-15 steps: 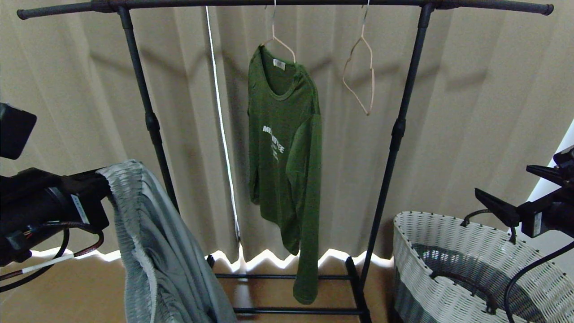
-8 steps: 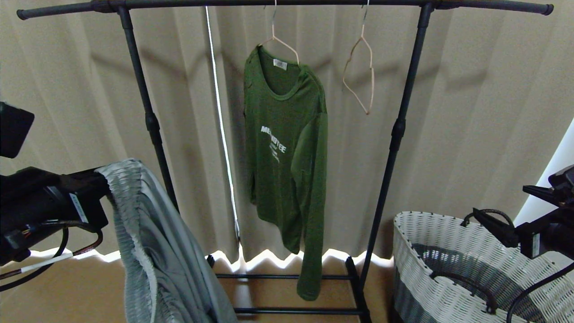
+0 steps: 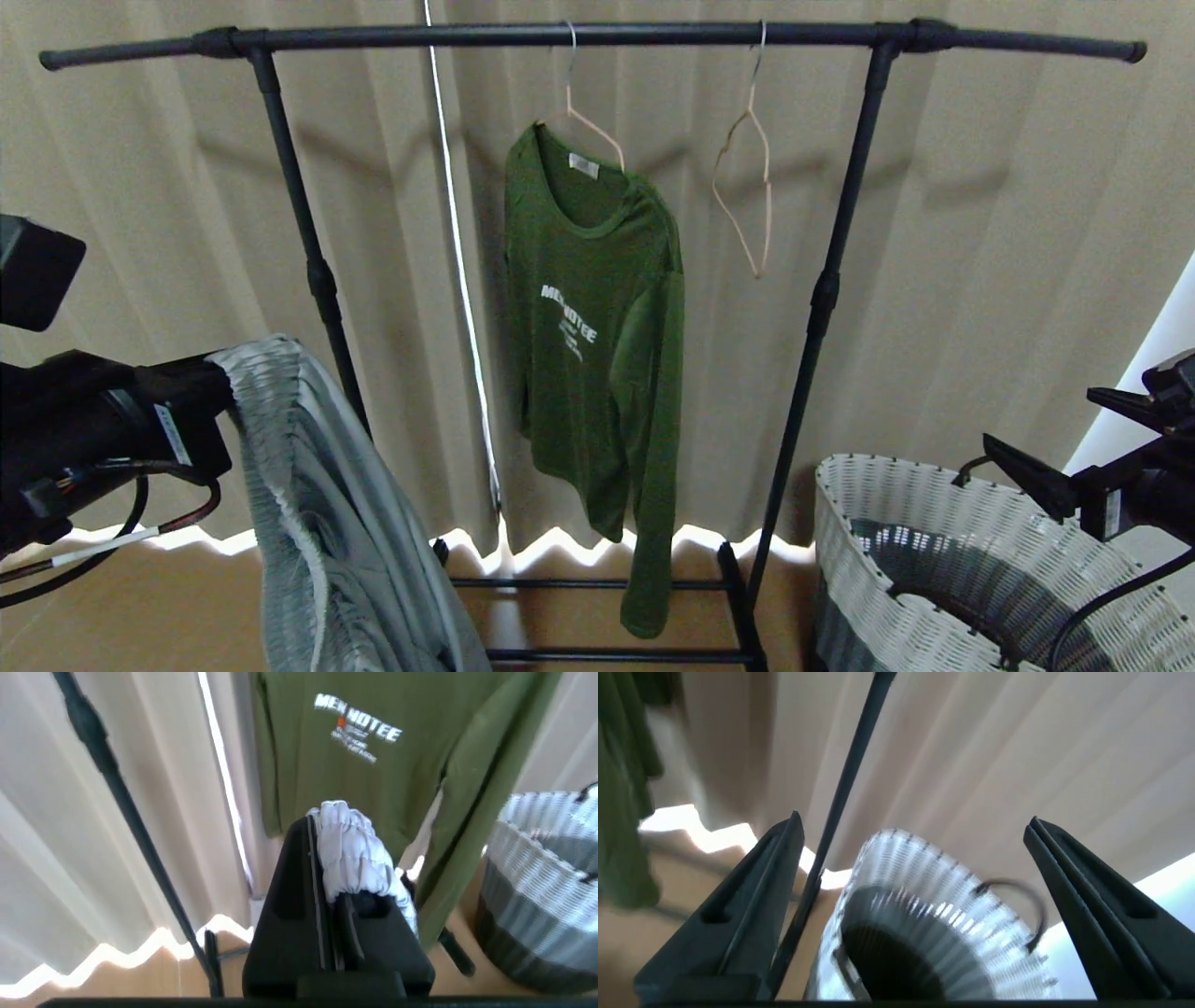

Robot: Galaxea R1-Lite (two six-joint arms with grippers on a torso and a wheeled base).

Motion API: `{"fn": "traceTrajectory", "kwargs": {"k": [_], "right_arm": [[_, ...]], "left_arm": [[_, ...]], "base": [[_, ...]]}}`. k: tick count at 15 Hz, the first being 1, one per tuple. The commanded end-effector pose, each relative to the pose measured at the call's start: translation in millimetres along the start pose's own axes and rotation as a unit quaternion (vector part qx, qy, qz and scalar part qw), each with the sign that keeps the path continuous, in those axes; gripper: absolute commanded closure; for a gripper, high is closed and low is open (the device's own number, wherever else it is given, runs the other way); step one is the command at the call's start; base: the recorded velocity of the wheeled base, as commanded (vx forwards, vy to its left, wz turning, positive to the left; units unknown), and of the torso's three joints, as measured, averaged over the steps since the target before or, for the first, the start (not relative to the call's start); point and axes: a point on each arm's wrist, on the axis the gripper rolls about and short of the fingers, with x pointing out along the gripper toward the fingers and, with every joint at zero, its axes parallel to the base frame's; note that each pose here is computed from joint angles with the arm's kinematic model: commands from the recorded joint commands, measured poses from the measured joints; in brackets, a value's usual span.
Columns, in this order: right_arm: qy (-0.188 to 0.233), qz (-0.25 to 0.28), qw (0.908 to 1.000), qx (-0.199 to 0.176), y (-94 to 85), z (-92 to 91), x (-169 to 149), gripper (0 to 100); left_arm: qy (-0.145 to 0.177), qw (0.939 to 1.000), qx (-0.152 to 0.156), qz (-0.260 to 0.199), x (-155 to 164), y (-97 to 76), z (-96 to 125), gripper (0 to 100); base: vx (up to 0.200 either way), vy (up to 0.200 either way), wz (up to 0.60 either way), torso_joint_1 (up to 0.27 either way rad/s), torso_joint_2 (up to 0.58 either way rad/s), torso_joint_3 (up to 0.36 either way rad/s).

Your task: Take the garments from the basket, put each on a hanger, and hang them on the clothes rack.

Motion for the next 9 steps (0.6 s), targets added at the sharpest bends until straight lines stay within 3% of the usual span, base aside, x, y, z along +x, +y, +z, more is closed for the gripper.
{"fn": "traceTrajectory", "kwargs": {"k": [1,9], "right_arm": [[-0.001,0.0,1.0,0.0,-0.1,0.4,0.0,0],[-0.009,-0.003,1.0,-0.001,-1.3,3.8,-0.6,0]], "left_arm": [[0.0,1.0,0.0,-0.001,0.5,0.0,0.0,100],[0.002,1.0,0.0,0.0,1.2,0.3,-0.5,100]], "base": [[0.0,0.0,0.0,0.105,-0.57,-0.276],[0.0,0.0,0.0,0.202,-0.48,-0.281]]}}
